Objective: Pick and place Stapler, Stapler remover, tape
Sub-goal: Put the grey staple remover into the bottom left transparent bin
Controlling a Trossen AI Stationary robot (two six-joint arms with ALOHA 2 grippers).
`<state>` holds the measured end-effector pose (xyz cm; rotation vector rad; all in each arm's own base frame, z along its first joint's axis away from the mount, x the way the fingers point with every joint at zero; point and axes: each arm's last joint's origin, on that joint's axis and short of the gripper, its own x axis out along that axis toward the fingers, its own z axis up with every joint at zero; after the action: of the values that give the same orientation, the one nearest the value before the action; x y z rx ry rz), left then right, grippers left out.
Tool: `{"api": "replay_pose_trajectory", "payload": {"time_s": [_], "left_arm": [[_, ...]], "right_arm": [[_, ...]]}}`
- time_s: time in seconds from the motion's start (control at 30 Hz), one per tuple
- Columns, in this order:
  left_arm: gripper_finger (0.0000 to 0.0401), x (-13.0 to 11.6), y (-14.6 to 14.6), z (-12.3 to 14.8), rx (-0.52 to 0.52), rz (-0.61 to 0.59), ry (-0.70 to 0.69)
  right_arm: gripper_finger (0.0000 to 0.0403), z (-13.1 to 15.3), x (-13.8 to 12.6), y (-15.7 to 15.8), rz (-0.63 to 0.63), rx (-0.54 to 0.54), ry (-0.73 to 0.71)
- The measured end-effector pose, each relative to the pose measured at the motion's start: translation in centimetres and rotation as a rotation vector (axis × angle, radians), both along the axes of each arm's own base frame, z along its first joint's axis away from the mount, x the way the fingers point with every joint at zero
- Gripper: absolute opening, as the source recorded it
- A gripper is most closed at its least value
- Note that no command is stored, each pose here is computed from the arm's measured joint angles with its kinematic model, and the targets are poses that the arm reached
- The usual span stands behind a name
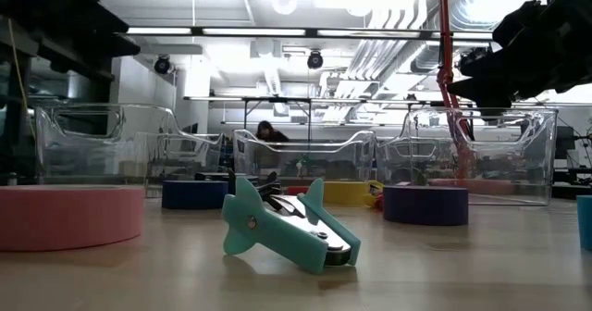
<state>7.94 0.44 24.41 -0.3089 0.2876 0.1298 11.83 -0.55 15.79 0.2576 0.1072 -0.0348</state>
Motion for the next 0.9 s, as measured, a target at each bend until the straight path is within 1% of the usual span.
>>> {"api": "replay_pose_trajectory", "payload": {"time_s": [0.1,0.2,0.43,0.57,0.67,0.9], "left_arm": [[0.0202,0.1,0.0,1.3,-0.064,0.023,0.107],[0.0202,0.8,0.0,2.6,-0.137,0.055,0.178],[0.0202,3.8,-0.1,4.5,-0.347,0.165,0.358],[0.0202,5.9,-1.0,4.6,-0.47,0.255,0.466],[0.0202,7.2,-1.9,4.7,-0.528,0.31,0.517],[0.0202,9.7,-4.6,3.7,-0.642,0.468,0.664]], "right_arm": [[0.0189,0.0,0.0,0.0,0.0,0.0,0.0],[0.0189,0.0,0.0,0.0,0.0,0.0,0.0],[0.0189,0.0,0.0,0.0,0.0,0.0,0.0],[0.0189,0.0,0.0,0.0,0.001,0.0,0.0],[0.0189,0.0,0.0,0.0,0.0,0.0,0.0],[0.0189,0.0,0.0,0.0,0.0,0.0,0.0]]}}
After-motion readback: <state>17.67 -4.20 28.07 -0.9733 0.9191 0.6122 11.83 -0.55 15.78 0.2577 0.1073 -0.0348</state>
